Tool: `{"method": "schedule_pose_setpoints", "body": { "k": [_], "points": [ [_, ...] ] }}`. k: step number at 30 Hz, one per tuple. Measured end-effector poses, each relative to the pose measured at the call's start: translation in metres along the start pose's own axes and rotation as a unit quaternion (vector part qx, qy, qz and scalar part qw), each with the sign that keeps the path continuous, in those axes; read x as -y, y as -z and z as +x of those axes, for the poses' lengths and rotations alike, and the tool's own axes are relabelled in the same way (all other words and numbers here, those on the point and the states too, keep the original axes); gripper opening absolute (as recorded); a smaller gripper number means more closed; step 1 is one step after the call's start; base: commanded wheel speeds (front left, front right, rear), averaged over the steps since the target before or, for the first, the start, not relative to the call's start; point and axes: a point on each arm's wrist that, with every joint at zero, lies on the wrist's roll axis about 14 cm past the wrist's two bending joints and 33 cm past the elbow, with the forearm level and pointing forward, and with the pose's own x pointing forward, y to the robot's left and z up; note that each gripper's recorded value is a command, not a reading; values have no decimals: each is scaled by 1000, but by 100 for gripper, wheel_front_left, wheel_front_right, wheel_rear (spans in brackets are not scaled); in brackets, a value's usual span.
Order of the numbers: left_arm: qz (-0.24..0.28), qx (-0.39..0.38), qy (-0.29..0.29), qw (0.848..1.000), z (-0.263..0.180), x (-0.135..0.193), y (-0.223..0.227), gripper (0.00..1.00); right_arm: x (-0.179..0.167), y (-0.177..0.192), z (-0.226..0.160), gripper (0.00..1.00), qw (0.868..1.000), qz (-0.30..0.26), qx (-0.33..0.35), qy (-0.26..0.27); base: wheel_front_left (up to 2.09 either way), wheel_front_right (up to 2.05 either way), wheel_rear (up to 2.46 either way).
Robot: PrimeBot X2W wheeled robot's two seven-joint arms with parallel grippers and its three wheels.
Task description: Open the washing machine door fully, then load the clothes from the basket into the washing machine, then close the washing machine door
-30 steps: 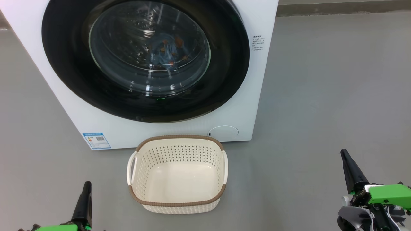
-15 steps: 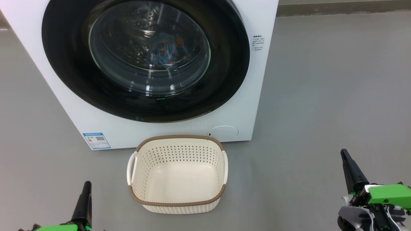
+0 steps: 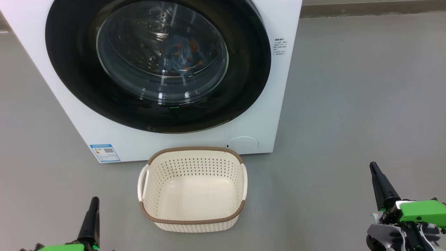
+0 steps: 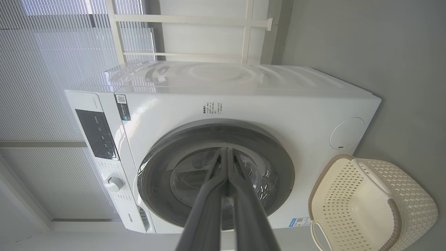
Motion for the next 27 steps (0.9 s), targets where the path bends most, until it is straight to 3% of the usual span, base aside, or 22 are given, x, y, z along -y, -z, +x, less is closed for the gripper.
{"method": "schedule_pose_setpoints", "body": {
  "k": [27],
  "points": [
    [0,0,0,1000,0,0,0,0,0,0,0,0,1000,0,-1,0,0,0,0]
  ]
}}
